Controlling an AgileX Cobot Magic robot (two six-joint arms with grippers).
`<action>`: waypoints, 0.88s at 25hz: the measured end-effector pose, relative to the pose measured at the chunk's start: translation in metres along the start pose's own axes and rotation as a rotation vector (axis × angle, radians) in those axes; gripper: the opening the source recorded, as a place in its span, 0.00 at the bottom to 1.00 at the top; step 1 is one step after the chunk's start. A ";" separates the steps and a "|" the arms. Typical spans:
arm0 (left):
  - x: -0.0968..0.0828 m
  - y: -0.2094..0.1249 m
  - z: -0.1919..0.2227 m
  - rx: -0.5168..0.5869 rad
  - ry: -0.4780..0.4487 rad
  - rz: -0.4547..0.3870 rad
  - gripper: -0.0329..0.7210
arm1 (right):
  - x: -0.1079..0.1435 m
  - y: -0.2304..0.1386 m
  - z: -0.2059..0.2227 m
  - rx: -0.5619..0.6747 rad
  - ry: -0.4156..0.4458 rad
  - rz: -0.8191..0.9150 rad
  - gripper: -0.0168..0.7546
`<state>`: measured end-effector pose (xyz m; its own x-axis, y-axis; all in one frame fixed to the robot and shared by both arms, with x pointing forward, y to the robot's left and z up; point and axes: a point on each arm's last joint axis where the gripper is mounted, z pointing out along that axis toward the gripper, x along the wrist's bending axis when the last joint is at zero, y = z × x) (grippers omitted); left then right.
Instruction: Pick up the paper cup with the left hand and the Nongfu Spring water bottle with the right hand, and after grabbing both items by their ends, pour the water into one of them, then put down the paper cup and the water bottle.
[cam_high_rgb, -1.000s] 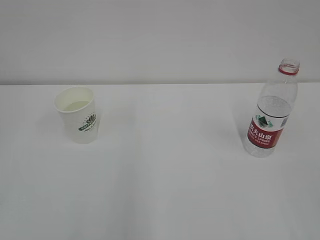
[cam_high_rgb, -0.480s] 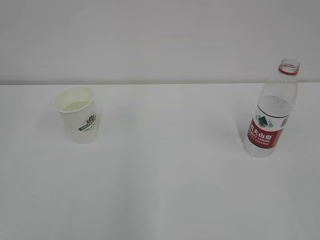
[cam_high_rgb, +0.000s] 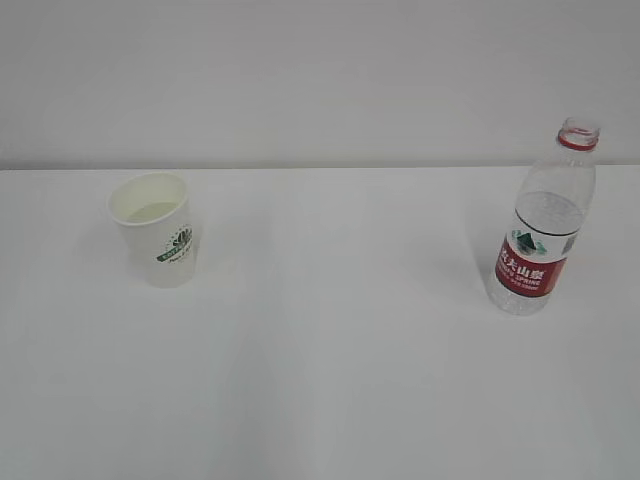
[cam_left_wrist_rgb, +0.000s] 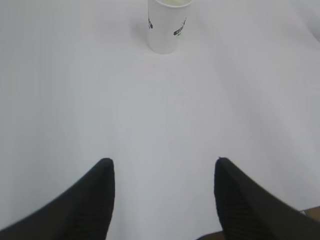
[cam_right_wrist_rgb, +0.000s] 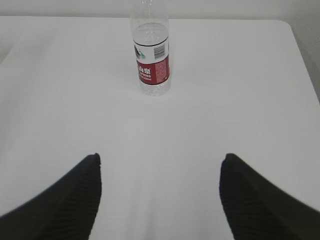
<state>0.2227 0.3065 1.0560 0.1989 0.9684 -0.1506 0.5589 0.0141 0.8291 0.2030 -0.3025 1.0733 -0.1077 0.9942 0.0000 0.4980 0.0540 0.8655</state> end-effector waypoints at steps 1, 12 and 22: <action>0.000 0.000 0.000 0.000 0.000 0.002 0.65 | -0.001 0.000 0.000 0.000 -0.007 -0.002 0.74; 0.001 0.000 0.000 0.004 0.014 0.007 0.64 | -0.001 -0.010 0.016 0.070 -0.015 -0.005 0.74; 0.005 0.000 0.000 -0.003 0.051 0.023 0.64 | -0.001 -0.013 0.028 0.057 -0.014 -0.006 0.74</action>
<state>0.2236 0.3110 1.0556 0.1706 0.9798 -0.1042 0.5524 -0.0075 0.8335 0.2207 -0.3019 1.0483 -0.0986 0.9950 -0.0124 0.5457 0.0645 0.8355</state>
